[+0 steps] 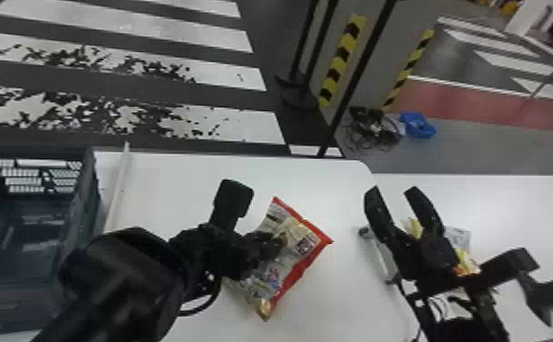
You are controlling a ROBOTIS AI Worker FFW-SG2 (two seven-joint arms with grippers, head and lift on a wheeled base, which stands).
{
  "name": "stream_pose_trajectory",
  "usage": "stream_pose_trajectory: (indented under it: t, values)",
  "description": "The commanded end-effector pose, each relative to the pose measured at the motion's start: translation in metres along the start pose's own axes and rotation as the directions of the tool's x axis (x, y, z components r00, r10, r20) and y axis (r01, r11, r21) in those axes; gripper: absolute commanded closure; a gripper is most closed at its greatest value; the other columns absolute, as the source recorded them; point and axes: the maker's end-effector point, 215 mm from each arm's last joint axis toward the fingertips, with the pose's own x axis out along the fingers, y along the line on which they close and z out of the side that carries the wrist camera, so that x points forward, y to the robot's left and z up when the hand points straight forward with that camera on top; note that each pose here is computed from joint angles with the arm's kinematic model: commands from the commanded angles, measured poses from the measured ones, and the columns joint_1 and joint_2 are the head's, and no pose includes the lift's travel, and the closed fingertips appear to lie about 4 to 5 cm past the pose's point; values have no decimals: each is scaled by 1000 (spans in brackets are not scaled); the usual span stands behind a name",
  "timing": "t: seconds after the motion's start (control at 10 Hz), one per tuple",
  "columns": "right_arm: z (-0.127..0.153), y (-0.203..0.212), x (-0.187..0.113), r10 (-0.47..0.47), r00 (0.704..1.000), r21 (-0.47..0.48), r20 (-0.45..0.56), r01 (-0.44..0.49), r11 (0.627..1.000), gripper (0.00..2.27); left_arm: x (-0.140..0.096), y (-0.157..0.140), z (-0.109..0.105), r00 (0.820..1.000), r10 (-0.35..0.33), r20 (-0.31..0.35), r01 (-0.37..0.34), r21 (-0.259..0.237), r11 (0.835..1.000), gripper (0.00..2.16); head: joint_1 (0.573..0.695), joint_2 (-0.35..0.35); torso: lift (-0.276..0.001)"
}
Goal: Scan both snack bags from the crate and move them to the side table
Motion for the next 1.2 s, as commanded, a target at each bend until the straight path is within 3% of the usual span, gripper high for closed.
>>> stream_pose_trajectory:
  t: [0.0, 0.3, 0.4, 0.6, 0.7, 0.9, 1.0, 1.1]
  values:
    - [1, 0, 0, 0, 1000, -1, 1, 0, 1000, 117, 1, -4, 2, 1000, -6, 4, 6, 3, 1000, -2, 695, -350, -95]
    - [1, 0, 0, 0, 1000, -1, 1, 0, 1000, 117, -3, -14, 3, 1000, -27, 4, 27, -7, 1000, 33, 695, -350, -95]
    - [1, -1, 0, -1, 1000, -1, -1, 1, 1000, 117, -9, -22, 3, 1000, -12, -3, 12, 21, 1000, 33, 695, -350, -95]
    - [4, -7, 0, -8, 1000, -2, 4, 8, 1000, 117, -27, -27, 25, 999, 2, 45, -2, 18, 1000, 33, 695, -350, -95]
    - [3, -9, -1, -12, 1000, 2, -1, 12, 1000, 117, -36, -30, 34, 998, 24, 61, -27, 43, 999, 33, 695, -350, -95]
    - [2, -9, 0, -10, 1000, 0, -2, 10, 1000, 117, -61, -24, 76, 980, 113, 162, -130, 95, 987, 33, 695, -350, -95]
    - [2, -9, -1, -11, 1000, 0, -3, 11, 1000, 117, -76, -10, 90, 959, 194, 207, -216, 85, 973, 33, 695, -350, -95]
    - [1, -9, 0, -11, 1000, 0, -4, 11, 1000, 117, -98, 12, 102, 935, 246, 254, -262, 31, 965, 39, 695, -350, -95]
